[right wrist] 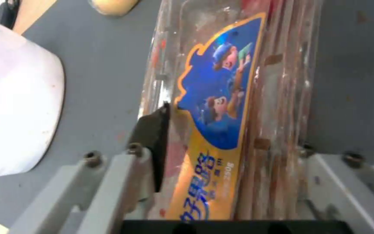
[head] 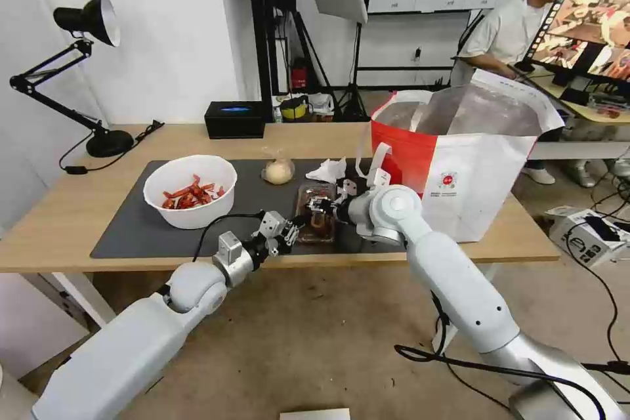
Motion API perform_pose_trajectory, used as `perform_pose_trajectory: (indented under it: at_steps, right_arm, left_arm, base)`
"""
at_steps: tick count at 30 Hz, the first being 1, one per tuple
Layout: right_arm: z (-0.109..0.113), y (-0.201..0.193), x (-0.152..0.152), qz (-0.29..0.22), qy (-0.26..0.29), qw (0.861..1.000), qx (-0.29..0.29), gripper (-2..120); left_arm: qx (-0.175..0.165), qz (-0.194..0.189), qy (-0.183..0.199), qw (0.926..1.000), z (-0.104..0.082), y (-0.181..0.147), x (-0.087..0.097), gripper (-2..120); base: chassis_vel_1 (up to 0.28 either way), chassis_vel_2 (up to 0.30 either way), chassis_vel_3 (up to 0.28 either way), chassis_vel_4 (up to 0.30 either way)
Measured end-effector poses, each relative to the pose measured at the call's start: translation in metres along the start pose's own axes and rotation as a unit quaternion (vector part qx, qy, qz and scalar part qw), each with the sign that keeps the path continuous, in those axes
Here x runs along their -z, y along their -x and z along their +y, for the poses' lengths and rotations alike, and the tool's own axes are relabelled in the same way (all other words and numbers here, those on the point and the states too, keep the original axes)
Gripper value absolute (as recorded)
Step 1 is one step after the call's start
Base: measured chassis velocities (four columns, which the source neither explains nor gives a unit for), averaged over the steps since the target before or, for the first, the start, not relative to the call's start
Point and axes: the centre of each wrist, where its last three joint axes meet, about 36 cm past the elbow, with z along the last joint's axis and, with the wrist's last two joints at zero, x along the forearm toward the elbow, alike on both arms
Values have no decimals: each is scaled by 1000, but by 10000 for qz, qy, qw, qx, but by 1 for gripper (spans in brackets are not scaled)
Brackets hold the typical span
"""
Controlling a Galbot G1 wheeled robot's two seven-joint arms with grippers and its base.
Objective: Pick up the trash from the table and place it into the takeout bag.
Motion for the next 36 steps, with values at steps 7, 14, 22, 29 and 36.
perform_pose_trajectory:
  at_steps: [7,14,22,29,36]
  right_arm:
    - [-1,2,-2,45,16,10000,15,14]
    - [-3,1,-3,38,26,10000,20,1]
    - [-5,-4,-3,-24,27,10000,85,1]
    - [-2,-19,-4,-212,19,9985,503,0]
    - [7,-38,0,-657,-66,9925,1030,0]
  left_arm:
    - [28,-36,-13,10000,1,-1,1,0]
    - [89,-130,-59,9999,0,-7,5,0]
    - [471,-221,-47,9986,7,-36,14,9]
    - [827,-215,-131,9963,-4,-78,4,36]
    - [1190,-237,-314,9921,-18,-109,-5,60]
  base:
    - [0,0,0,0]
    - [0,0,0,0]
    - [0,0,0,0]
    - [0,0,0,0]
    - [0,0,0,0]
